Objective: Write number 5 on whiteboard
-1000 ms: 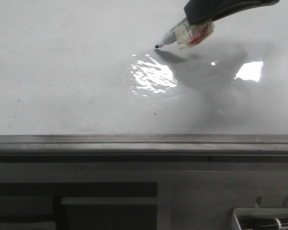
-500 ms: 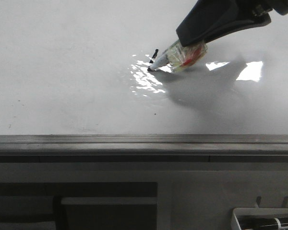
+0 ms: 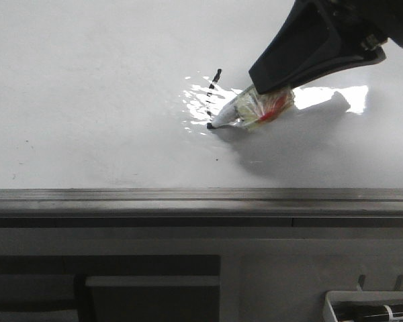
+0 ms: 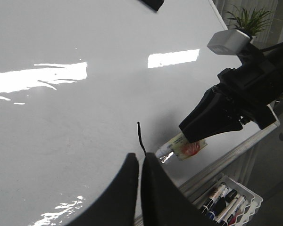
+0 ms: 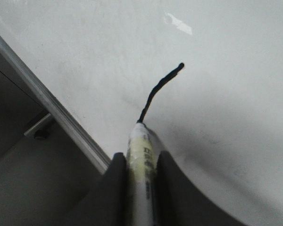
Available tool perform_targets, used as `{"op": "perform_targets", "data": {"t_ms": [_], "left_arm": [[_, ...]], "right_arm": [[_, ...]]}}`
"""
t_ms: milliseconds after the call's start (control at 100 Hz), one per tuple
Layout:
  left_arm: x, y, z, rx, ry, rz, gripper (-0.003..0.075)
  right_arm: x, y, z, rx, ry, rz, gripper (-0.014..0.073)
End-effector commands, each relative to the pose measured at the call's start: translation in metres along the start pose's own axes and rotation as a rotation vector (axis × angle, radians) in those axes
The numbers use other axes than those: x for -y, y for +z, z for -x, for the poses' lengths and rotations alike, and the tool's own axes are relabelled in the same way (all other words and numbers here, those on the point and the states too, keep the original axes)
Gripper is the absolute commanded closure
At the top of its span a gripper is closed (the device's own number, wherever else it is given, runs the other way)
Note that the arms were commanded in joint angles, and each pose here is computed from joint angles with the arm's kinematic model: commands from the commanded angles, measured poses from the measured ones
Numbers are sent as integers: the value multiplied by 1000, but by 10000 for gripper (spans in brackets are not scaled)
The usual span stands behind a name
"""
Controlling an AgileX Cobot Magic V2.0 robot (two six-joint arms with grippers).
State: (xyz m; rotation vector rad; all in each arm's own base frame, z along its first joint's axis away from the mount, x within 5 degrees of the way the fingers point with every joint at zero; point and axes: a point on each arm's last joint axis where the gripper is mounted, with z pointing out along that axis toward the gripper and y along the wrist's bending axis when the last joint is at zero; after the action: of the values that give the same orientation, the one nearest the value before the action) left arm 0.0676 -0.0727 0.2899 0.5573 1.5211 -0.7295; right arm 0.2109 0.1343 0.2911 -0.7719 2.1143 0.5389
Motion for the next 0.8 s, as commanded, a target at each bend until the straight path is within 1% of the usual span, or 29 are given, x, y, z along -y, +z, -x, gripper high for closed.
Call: {"op": "perform_targets", "data": {"t_ms": [0, 150, 300, 400, 560, 670, 790], "left_arm": [[-1, 0, 11, 45, -6, 23, 741], [-1, 0, 11, 45, -6, 23, 741], [-1, 0, 11, 45, -6, 23, 741], [-1, 0, 11, 45, -6, 23, 741], [-1, 0, 11, 45, -6, 23, 741], [-1, 0, 11, 46, -4, 23, 741], [-1, 0, 11, 46, -4, 23, 741]], "right_arm": [[11, -6, 7, 42, -6, -92, 635], [19, -9, -2, -51, 5, -137, 635], [18, -10, -6, -99, 36, -125, 635], [13, -8, -5, -85, 53, -104, 635], [0, 7, 0, -44, 31, -75, 635], [-9, 22, 0, -68, 13, -40, 635], [-11, 26, 5, -59, 7, -32, 635]]}}
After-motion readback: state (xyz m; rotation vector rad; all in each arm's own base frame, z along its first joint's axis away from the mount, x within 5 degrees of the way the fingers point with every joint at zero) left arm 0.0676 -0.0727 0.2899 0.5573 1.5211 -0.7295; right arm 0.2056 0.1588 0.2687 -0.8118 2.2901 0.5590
